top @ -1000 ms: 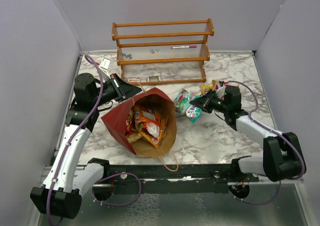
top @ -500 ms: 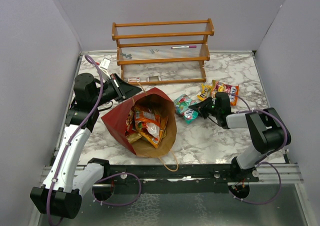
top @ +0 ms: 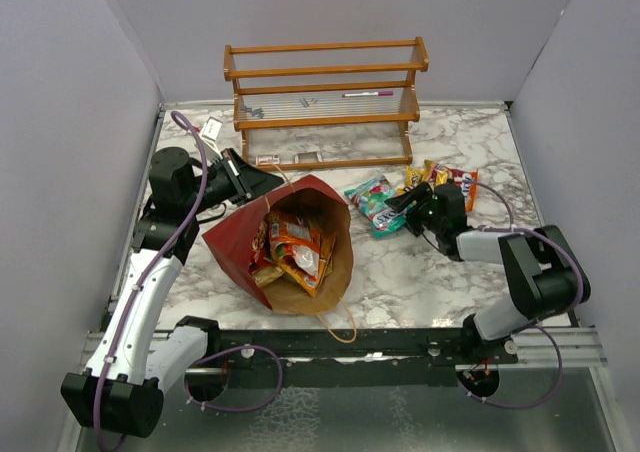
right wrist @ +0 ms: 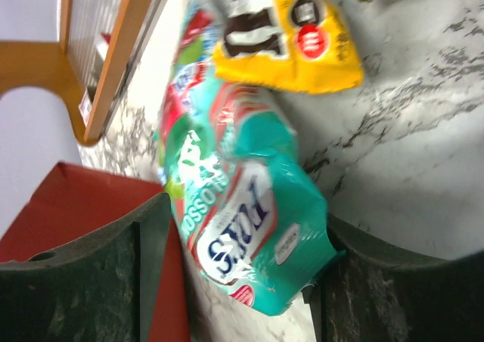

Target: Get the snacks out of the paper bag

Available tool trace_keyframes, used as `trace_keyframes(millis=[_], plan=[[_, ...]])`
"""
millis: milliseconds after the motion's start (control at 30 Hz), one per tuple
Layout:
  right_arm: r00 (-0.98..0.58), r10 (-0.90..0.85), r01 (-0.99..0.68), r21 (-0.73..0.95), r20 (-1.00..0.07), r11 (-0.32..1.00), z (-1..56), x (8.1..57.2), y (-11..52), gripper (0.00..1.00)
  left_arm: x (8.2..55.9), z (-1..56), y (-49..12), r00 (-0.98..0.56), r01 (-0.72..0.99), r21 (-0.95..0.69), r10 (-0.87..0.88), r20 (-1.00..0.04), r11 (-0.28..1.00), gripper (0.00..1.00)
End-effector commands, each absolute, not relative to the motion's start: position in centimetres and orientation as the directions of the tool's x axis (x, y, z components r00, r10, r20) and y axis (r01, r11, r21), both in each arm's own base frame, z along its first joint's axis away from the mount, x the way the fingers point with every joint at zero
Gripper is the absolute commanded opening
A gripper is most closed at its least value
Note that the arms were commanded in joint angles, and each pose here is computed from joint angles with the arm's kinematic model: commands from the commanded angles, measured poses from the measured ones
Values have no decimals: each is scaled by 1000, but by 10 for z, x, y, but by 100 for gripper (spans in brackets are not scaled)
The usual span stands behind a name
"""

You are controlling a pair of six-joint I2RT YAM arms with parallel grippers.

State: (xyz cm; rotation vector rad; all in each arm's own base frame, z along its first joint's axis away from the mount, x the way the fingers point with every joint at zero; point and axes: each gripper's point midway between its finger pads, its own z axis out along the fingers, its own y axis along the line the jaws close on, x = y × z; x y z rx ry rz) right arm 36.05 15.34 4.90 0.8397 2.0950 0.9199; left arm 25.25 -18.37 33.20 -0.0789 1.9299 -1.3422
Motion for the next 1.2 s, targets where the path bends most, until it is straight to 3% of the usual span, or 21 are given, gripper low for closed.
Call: trace_keyframes(millis=[0,167,233,333,600,1067,1167], plan=[[-667,573,100,706,-476,701,61,322,151,69,252,336,-182,-684,373,-815,-462,-564,443,0],[-645,434,-15,578,-629,816,98,291,129,79,250,336,-182,-681,380,-814,-462,-568,440,0],[-624,407,-20,534,-667,845,109,283,119,91,249,334,-182,-684,378,-816,-462,-564,438,0],[-609,379,-56,514,-697,856,123,278,117,93,249,334,-183,-685,379,-818,-464,-562,432,0],[-739,413,5,609,-532,793,104,256,136,92,246,340,-183,-680,392,-814,-462,-570,429,0],[-785,514,95,751,-347,653,64,266,165,67,247,337,-183,-682,388,-815,-461,-568,430,0],[-776,541,111,775,-323,622,62,281,171,57,247,335,-183,-684,383,-816,-461,-565,433,0]])
